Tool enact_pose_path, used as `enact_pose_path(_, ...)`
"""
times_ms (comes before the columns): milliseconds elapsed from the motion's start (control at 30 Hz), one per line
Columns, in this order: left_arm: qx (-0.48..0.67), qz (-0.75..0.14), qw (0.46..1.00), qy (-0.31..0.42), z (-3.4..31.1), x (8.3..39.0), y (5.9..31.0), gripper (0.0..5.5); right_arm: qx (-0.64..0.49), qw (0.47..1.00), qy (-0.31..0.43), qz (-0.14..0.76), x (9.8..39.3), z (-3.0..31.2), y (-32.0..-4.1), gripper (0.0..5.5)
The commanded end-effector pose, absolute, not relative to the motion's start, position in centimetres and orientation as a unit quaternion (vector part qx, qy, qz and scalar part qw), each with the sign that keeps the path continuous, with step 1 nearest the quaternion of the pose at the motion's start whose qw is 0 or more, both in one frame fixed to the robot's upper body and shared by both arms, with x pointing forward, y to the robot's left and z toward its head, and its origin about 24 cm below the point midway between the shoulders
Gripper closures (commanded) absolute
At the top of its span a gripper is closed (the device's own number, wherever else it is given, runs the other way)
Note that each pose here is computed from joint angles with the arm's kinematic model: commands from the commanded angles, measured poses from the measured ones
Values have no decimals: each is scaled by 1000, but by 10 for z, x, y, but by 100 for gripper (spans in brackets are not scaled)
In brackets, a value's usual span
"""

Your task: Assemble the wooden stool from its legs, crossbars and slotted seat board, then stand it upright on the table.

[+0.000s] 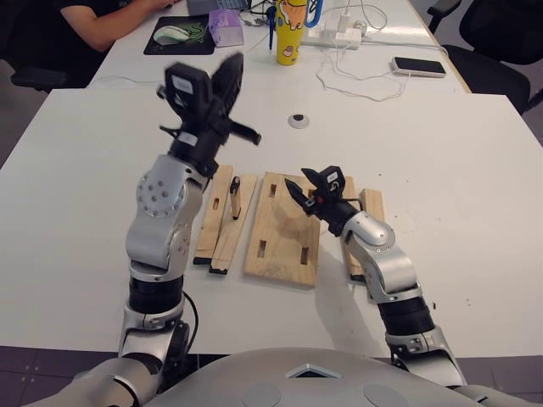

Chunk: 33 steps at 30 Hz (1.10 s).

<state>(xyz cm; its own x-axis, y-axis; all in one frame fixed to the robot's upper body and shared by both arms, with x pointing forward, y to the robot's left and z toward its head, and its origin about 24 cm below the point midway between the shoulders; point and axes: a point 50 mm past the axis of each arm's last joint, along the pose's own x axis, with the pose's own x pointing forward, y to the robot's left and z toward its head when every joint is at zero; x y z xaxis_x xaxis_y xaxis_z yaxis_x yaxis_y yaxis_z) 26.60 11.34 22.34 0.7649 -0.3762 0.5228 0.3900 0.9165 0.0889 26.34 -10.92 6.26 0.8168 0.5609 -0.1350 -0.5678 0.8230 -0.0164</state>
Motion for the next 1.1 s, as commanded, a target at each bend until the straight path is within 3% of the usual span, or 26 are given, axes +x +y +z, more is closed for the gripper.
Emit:
enact_pose_path(33,1,-210,911,-355,257,254,110,548,-28,955,64,289,262,60,-111,313)
enact_pose_path(100,-1,-225,917,-328,248,256,105,548,-28,955,64,289,262,60,-110,313)
enact_pose_path(133,-3,-238,931,-277,230,261,102,548,-28,955,64,289,262,61,-110,313)
enact_pose_path(267,-30,-253,966,40,109,255,95,548,-29,954,57,293,262,65,-109,313)
enact_pose_path(333,-26,-239,963,123,74,242,99,548,-28,956,56,288,263,66,-111,313)
enact_pose_path(567,-13,-226,974,-2,121,270,98,548,-30,956,55,288,265,65,-110,313)
enact_pose_path(667,-12,-213,976,-31,131,271,101,548,-31,955,56,290,265,64,-110,313)
enact_pose_path(900,7,-126,974,-189,187,261,126,548,-27,958,62,279,262,61,-114,313)
enact_pose_path(967,19,-101,976,-194,191,255,139,513,-25,959,63,274,260,60,-115,313)
enact_pose_path(1100,41,-119,985,-116,162,234,158,457,-17,966,65,248,252,58,-121,313)
